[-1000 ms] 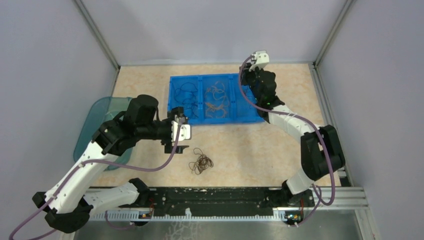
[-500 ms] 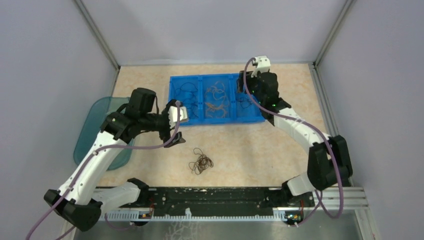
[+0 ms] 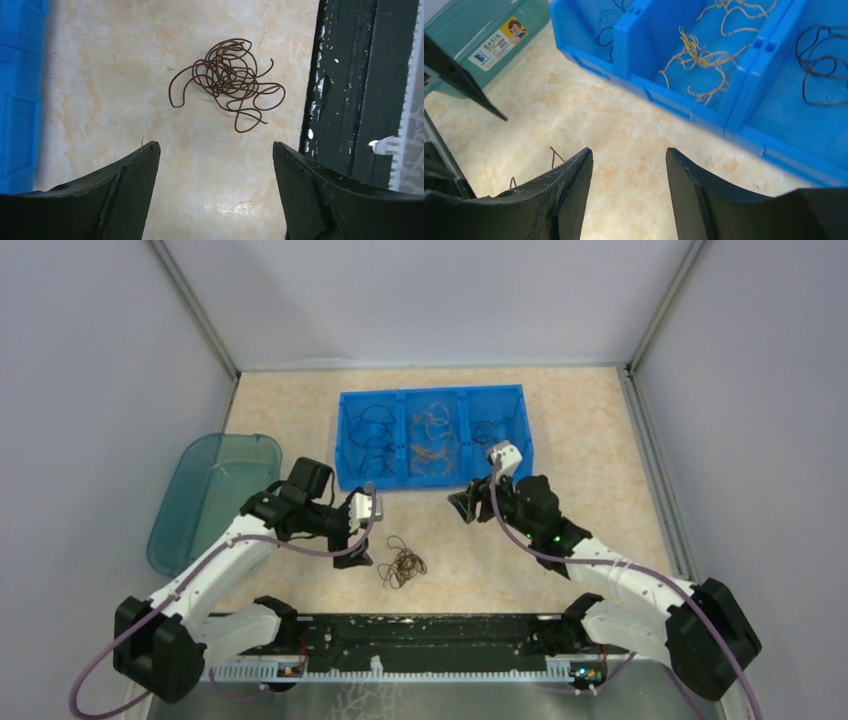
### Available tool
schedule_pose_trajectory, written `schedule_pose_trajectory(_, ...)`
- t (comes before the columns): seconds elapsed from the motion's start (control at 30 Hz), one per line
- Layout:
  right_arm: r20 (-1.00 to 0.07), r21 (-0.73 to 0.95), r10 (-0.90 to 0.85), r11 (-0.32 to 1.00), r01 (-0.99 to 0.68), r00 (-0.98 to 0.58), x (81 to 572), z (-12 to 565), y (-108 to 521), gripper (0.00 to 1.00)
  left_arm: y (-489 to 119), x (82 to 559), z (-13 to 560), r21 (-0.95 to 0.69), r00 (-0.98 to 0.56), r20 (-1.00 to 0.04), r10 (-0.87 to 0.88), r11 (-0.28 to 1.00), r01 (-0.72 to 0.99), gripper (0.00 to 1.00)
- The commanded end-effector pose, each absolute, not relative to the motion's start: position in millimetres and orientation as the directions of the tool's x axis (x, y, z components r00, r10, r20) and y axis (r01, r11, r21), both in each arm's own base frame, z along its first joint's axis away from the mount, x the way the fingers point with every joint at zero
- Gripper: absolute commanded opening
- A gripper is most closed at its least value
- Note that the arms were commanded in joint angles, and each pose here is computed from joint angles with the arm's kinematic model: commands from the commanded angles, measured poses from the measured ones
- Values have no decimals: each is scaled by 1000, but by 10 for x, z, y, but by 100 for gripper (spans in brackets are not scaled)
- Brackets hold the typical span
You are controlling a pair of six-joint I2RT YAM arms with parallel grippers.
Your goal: Untangle the cables
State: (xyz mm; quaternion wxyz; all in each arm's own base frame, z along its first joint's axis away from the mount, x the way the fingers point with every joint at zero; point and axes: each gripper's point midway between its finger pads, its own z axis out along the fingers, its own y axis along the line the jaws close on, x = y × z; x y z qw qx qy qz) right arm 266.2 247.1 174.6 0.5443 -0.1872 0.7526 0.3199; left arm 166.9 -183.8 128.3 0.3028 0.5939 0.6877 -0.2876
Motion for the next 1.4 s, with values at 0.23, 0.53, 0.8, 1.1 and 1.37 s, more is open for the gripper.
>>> schedule_pose_trajectory(0.23, -944, 324, 204, 730, -602, -261, 2525, 2123, 2276, 49, -2132, 1924, 778, -2, 85, -691, 718, -120, 993, 68)
schedule_pose_trajectory(0.53, -938, 344, 233, 705, -620, -255, 2481, 2225, 2302, 46, -2290, 2074, 649, -24, 120, -676, 727, -184, 983, 48)
schedule_pose_trajectory(0.8, -934, 355, 245, 691, -630, -259, 2473, 2265, 2328, 46, -2336, 2069, 557, -22, 140, -672, 727, -209, 978, 48)
schedule_pose_trajectory(1.1, -911, 411, 288, 680, -608, -294, 2437, 2218, 2314, 50, -2453, 2154, 682, -18, 112, -675, 729, -168, 986, 0)
schedule_pose_trajectory(1.37, -900, 409, 349, 471, -782, -261, 2162, 2371, 2597, 62, -2529, 2063, 1442, 35, 113, -748, 653, -132, 991, 0)
